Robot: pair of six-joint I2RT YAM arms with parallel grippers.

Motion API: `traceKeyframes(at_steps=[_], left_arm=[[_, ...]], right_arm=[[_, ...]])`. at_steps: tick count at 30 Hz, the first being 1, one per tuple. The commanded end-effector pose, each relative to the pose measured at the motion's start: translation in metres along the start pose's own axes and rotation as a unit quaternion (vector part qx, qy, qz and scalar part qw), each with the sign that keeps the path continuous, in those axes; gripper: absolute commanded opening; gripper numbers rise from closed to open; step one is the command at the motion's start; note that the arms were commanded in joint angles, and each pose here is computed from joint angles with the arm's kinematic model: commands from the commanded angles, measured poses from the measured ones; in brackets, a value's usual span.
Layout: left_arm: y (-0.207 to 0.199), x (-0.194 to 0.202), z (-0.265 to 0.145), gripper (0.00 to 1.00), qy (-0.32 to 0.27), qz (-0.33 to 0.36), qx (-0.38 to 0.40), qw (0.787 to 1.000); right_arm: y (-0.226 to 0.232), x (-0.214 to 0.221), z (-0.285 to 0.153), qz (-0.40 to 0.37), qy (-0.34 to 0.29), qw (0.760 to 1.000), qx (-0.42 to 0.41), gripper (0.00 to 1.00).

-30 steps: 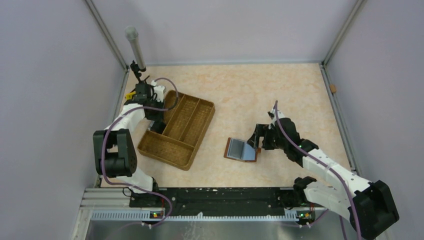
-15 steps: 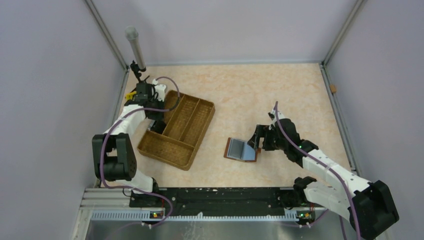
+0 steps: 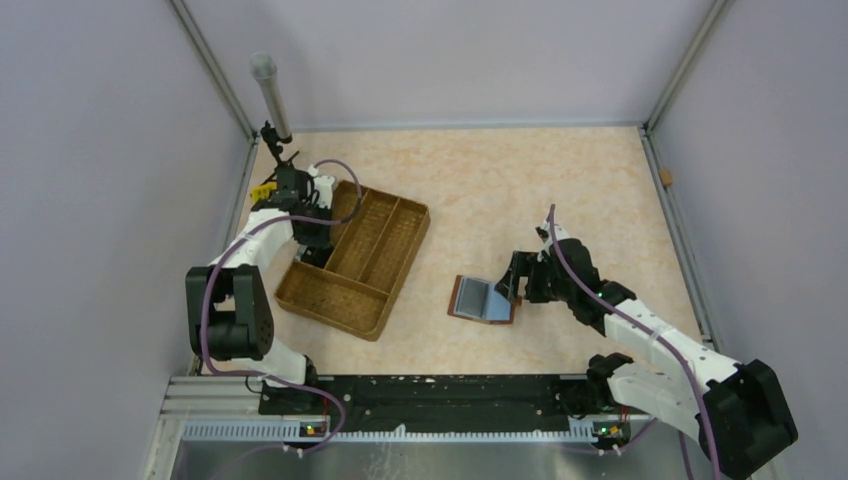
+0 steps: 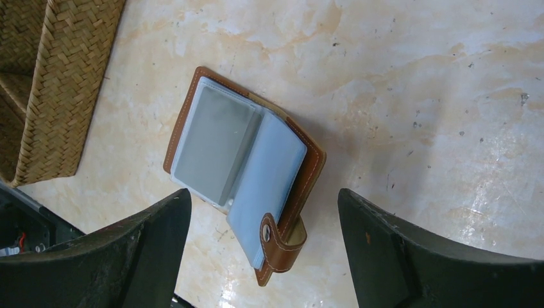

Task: Put the credit cards into the card holder
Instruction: Pick up the credit card from the storage box.

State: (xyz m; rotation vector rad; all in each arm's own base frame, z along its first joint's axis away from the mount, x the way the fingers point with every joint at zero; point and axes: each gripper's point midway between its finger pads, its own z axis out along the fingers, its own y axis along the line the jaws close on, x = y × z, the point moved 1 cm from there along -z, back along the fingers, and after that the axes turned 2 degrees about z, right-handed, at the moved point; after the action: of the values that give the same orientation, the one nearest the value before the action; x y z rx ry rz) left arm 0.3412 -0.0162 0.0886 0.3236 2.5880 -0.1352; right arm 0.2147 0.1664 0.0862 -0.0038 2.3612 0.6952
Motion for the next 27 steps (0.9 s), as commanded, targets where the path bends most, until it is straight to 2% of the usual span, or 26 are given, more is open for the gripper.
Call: traceKeyframes(at_steps=[1,7,10,13,19,24,27], left_arm=[[-0.008,0.01,0.001,0.17,0.018,-0.016,0.012,1.0],[-0.011,0.017,0.005,0.09,0.039,-0.03,0.023,0.999],[-0.013,0.02,0.007,0.0,0.051,-0.039,0.025,0.998],[-0.01,0.02,0.004,0.0,0.053,-0.048,0.014,0.997],[0.002,0.005,-0.025,0.0,0.013,-0.069,-0.041,0.997],[0.024,-0.014,-0.058,0.0,-0.057,-0.114,-0.118,0.985],[0.027,-0.022,-0.074,0.0,-0.091,-0.133,-0.128,0.979]], right_arm=[[0.003,-0.008,0.002,0.004,-0.015,1.0,-0.009,0.82],[0.002,-0.007,0.002,0.002,-0.013,1.0,-0.008,0.82],[0.001,-0.006,0.001,0.002,-0.012,1.0,-0.007,0.82],[0.001,-0.008,-0.001,0.001,-0.015,1.0,-0.005,0.82],[0.0,-0.014,-0.008,-0.004,-0.027,1.0,0.004,0.82],[0.001,-0.02,-0.013,-0.003,-0.041,0.999,0.007,0.82],[0.001,-0.023,-0.015,-0.001,-0.047,0.999,0.011,0.82]])
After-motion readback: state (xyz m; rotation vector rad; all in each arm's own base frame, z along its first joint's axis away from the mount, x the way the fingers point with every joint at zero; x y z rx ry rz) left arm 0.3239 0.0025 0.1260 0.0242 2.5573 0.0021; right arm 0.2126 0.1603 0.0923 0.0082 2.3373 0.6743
